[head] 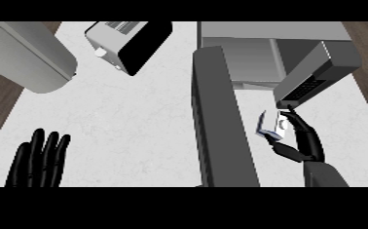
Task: Pick up the milk, place it into the microwave and close the microwave
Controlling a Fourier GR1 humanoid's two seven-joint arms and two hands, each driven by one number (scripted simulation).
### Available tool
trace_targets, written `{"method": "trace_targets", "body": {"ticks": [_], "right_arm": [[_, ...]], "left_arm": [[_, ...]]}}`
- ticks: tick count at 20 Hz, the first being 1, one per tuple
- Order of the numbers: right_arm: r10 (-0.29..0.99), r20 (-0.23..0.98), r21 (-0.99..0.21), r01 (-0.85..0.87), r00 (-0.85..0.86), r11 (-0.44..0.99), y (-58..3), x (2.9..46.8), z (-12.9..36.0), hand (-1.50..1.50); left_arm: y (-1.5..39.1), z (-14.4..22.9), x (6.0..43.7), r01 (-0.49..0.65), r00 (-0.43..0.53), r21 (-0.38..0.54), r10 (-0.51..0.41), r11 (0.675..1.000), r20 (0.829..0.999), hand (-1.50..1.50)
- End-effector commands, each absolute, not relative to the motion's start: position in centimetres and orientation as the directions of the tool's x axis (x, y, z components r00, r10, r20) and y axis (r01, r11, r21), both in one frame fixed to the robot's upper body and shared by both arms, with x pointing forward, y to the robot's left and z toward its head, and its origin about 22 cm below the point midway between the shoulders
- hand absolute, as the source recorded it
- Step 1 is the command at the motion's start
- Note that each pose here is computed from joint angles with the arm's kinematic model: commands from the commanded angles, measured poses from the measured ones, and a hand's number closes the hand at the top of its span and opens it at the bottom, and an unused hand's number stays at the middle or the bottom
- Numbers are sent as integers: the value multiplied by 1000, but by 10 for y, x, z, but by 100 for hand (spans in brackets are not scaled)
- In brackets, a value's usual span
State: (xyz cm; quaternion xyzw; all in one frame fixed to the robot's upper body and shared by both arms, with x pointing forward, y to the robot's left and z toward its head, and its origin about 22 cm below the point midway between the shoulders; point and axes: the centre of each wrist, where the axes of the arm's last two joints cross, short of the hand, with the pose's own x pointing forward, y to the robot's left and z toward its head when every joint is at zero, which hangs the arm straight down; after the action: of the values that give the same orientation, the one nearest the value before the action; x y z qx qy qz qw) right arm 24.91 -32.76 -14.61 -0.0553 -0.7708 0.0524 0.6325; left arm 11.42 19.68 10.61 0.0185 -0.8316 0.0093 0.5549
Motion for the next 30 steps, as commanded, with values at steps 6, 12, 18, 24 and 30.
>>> {"method": "trace_targets", "body": {"ticks": [6, 12, 18, 24, 30], "right_arm": [[-73, 945, 28, -145, -318, 989, -307, 231, -163, 150], [-99, 945, 43, -183, -311, 982, -336, 213, -159, 150], [-87, 937, 26, -180, -338, 983, -291, 214, -161, 150], [-28, 924, -21, -125, -381, 992, -260, 248, -125, 150], [29, 921, -93, -146, -388, 985, -211, 281, -83, 150]], "left_arm": [[195, 97, 116, -47, -390, 15, -32, 999, 920, -150], [200, 107, 102, -79, -364, -13, -17, 997, 931, -150], [208, 111, 110, -78, -355, 4, -32, 997, 934, -150], [207, 104, 101, -88, -355, 5, -36, 996, 934, -150], [234, 100, 95, -92, -349, -1, -32, 996, 936, -150]]}}
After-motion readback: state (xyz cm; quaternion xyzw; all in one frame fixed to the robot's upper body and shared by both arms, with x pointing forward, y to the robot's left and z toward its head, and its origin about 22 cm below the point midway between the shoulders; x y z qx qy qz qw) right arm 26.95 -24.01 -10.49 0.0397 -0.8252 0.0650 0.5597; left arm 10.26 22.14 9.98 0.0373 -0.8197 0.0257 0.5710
